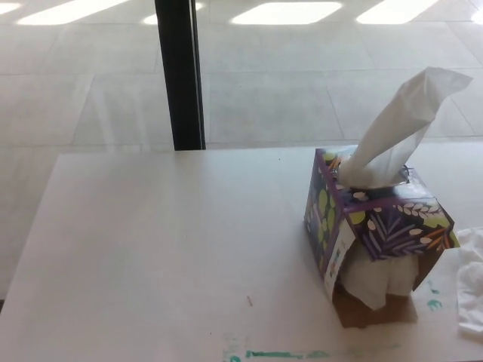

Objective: The robot uses its right hand to pull out a tissue from the tissue box kept in the middle of the desk and put it on the right side

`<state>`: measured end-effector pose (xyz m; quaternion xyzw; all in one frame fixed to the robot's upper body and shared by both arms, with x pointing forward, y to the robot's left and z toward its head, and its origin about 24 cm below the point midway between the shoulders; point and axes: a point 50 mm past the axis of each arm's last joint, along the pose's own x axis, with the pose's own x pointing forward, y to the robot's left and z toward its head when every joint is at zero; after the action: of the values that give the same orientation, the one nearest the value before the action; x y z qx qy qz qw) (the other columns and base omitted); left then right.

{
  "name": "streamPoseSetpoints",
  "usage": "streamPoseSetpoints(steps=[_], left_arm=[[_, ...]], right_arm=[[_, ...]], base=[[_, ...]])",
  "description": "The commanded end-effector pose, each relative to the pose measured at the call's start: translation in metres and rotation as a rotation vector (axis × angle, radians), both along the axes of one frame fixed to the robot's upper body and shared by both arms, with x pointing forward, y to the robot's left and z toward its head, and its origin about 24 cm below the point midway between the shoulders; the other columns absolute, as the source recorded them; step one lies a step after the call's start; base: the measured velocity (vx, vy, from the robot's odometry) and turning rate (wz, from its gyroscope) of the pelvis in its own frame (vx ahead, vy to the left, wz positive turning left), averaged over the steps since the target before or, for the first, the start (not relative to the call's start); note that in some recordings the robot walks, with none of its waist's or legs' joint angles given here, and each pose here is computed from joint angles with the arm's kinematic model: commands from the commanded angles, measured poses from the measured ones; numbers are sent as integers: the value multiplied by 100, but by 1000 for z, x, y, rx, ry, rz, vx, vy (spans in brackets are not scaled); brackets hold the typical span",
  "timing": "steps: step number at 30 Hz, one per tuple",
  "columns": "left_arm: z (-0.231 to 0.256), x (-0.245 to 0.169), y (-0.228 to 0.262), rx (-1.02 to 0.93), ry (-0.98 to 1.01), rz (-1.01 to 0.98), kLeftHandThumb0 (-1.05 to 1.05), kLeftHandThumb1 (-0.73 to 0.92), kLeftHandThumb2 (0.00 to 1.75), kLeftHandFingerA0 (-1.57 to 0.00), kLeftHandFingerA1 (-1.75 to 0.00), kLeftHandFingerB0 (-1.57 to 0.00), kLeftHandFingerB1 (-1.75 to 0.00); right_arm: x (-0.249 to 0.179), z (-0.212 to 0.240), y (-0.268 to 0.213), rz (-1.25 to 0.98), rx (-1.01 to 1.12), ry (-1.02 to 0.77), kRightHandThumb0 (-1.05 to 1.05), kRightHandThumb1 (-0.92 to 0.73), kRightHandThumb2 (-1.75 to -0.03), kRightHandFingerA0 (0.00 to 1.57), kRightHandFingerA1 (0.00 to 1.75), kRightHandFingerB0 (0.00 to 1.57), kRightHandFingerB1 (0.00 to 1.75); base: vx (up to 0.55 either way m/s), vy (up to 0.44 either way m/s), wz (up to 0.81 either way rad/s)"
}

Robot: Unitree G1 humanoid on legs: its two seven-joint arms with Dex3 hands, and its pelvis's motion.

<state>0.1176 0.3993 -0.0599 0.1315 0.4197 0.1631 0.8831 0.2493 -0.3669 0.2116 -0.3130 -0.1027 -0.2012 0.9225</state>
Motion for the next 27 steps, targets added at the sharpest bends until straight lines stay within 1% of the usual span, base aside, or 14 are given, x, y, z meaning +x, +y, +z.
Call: streamPoseSetpoints(steps=[1,4,5,6,9,10,13,15,16,17,18,19,22,27], left_arm=[[7,1,6,20,-15,-17,-81,77,102,-76,-108,-54,-97],[6,2,6,16,-15,-13,-81,76,102,-75,-108,-53,-96],[7,1,6,19,-16,-18,-81,76,102,-74,-107,-54,-96],[7,1,6,26,-14,-22,-80,76,102,-74,-106,-54,-96],[7,1,7,16,-24,-6,-83,74,102,-75,-110,-55,-99],[8,0,7,26,-20,-16,-83,74,104,-73,-112,-54,-103],[5,-11,9,24,6,-11,-83,77,99,-78,-108,-54,-95],[5,-12,9,24,13,-11,-83,77,99,-78,-108,-54,-95],[5,-12,9,28,9,-19,-83,69,116,-79,-103,-59,-92],[5,-13,9,32,15,-25,-80,77,101,-78,-108,-55,-95],[5,-13,9,33,14,-27,-82,69,116,-79,-103,-60,-93],[5,-13,9,34,14,-29,-82,77,101,-80,-108,-57,-97],[6,-13,10,36,17,-32,-82,77,100,-79,-108,-58,-97],[6,-12,10,36,15,-35,-84,76,100,-79,-107,-57,-97]], right_arm=[[39,66,55,183,-169,-58,-52,-60,-60,17,45,11,26],[48,73,71,228,-210,-66,-54,-59,-58,16,44,12,28],[51,76,78,250,-245,-64,-35,-44,-98,1,52,0,50],[55,80,87,291,-289,-66,-53,-59,-58,9,46,11,26],[61,85,98,333,-340,-60,-54,-58,-59,6,43,10,24],[64,86,103,340,-370,-48,-54,-40,-83,1,46,2,35],[77,80,131,414,-557,-2,-63,-44,-85,0,31,0,27],[80,78,137,435,-618,18,-63,-44,-85,0,31,0,27],[82,76,147,437,-719,55,-74,-42,-78,0,12,6,18],[82,75,151,449,-742,62,-68,-39,-76,0,16,6,22],[82,74,155,460,-777,73,-56,-52,-69,0,4,4,24],[83,74,158,466,-799,82,-58,-50,-70,0,0,7,23],[83,73,168,480,-933,135,-59,-47,-69,0,0,6,22],[88,66,175,515,-1068,210,-40,-40,-64,0,0,6,28]], base=[[0,0,0],[0,0,0],[0,0,0],[0,0,0],[0,0,0],[0,0,0],[0,0,0],[0,0,0],[0,0,0],[0,0,0],[0,0,0],[0,0,0],[0,0,0],[0,0,0]])
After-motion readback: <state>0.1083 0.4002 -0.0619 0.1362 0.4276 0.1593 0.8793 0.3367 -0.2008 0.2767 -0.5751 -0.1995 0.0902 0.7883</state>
